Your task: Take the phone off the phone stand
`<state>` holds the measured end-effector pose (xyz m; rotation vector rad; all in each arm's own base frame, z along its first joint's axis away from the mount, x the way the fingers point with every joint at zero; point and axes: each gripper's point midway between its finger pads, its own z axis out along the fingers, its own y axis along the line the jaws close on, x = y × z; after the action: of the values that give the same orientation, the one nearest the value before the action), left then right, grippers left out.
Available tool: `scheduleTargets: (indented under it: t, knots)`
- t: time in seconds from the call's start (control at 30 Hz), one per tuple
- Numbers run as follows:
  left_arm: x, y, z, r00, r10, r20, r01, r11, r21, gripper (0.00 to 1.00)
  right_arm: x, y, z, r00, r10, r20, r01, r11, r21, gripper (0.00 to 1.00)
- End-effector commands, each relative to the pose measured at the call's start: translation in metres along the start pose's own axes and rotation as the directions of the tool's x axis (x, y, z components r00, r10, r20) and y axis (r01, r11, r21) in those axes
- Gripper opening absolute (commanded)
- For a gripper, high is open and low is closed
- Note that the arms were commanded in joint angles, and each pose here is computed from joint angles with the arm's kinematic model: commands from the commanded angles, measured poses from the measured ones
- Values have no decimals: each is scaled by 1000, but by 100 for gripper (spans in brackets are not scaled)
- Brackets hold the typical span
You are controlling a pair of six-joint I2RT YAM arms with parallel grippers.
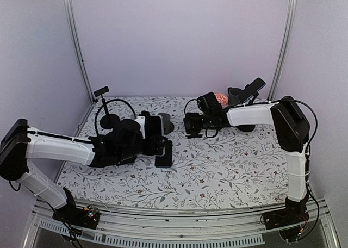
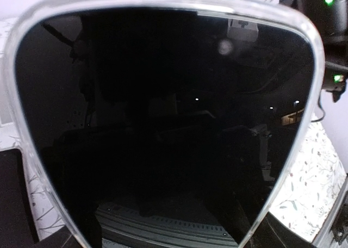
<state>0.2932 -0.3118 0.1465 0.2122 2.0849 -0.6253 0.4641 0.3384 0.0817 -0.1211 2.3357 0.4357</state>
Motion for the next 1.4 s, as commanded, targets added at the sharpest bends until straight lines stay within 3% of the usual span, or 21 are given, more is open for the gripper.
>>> scheduleTargets:
  t: [0.0, 0.3, 0.53, 0.67, 1.03, 1.37]
  knots:
    - [-11, -43, 12, 1000, -18, 5, 18, 997, 72, 57, -68, 13, -76, 976, 4, 218, 10, 998, -65, 99]
    - [26, -102, 51, 988, 8, -153, 3, 997, 76, 56, -71, -7, -159, 946, -2, 325, 54, 987, -150, 99]
    - [56, -120, 76, 962, -37, -270, 45, 999, 24, 57, -53, -43, -186, 941, 18, 337, 33, 989, -145, 99]
    - [86, -115, 95, 938, -51, -343, 38, 998, -44, 59, -39, -58, -192, 943, 20, 332, 30, 989, -145, 99]
    - [119, -91, 123, 916, -116, -385, 20, 970, -243, 66, -11, -90, -203, 948, 52, 313, -2, 988, -156, 99]
    - [138, -71, 128, 896, -153, -416, -3, 936, -352, 83, -8, -95, -204, 949, 55, 310, -2, 985, -170, 99]
